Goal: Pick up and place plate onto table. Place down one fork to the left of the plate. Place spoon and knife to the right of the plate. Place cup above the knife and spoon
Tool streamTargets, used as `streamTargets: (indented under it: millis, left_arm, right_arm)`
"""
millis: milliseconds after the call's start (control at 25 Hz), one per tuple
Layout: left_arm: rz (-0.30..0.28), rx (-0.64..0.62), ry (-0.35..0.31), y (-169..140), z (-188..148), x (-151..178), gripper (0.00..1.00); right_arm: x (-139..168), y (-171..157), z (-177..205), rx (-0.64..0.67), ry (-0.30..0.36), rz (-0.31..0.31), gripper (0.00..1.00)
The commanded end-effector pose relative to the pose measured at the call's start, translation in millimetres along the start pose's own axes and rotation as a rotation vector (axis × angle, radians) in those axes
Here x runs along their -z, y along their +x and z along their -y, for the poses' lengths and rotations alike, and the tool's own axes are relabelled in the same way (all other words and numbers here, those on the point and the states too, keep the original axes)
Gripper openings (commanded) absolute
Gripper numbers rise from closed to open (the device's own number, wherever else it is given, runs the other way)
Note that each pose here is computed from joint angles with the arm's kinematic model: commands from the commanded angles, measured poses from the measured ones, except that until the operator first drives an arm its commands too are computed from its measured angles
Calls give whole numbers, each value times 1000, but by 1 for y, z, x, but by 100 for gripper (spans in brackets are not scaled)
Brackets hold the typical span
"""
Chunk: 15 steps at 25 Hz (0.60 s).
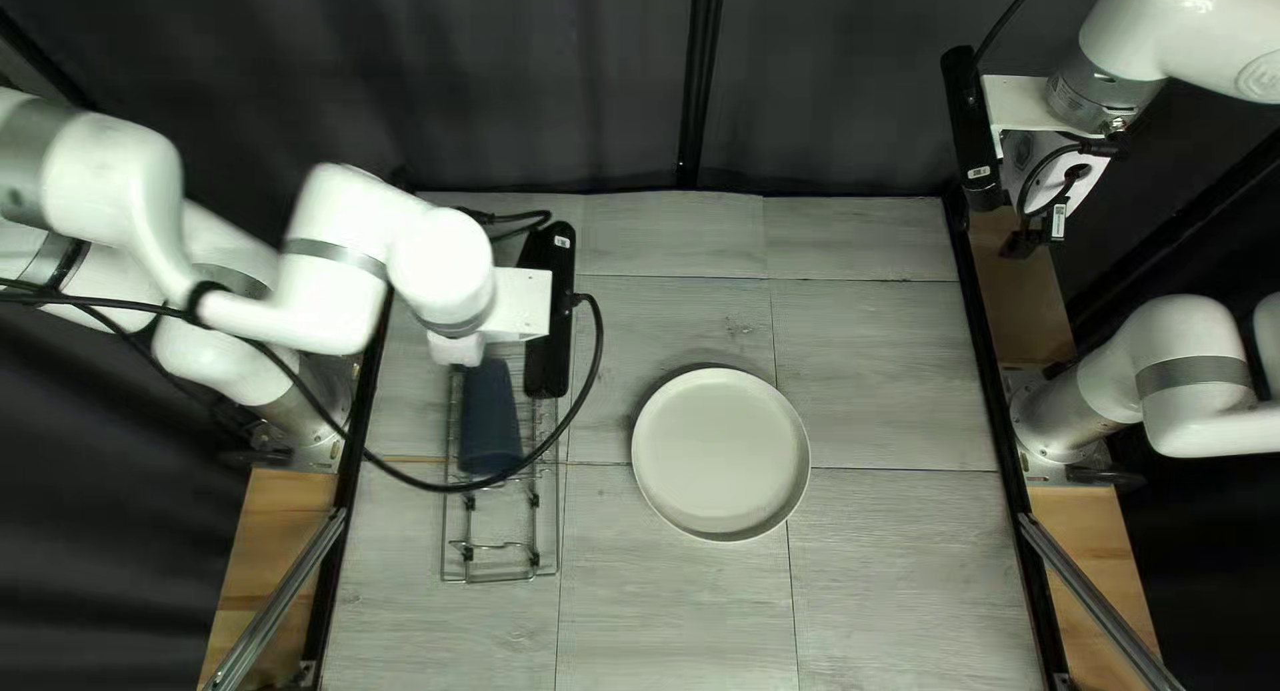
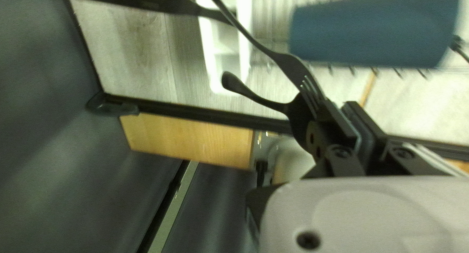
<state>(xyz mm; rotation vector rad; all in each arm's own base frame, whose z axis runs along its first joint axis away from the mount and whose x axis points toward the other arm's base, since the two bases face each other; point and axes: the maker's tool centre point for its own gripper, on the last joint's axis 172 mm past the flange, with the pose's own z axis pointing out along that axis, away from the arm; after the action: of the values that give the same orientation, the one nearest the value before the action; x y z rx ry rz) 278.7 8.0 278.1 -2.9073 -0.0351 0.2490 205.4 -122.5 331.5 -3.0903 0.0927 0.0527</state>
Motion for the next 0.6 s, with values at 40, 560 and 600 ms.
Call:
streamTargets:
  millis: [40, 560, 600]
  left_arm:
    - [-7, -15, 2, 0, -5, 8, 0]
    - [-89, -80, 7, 15, -30, 39, 0]
    - [-117, -107, 9, 22, -37, 45, 0]
  right_arm:
    - [0, 0, 0, 0, 0, 0, 100]
    - [0, 0, 0, 0, 0, 0, 100]
    - [0, 0, 0, 0, 0, 0, 100]
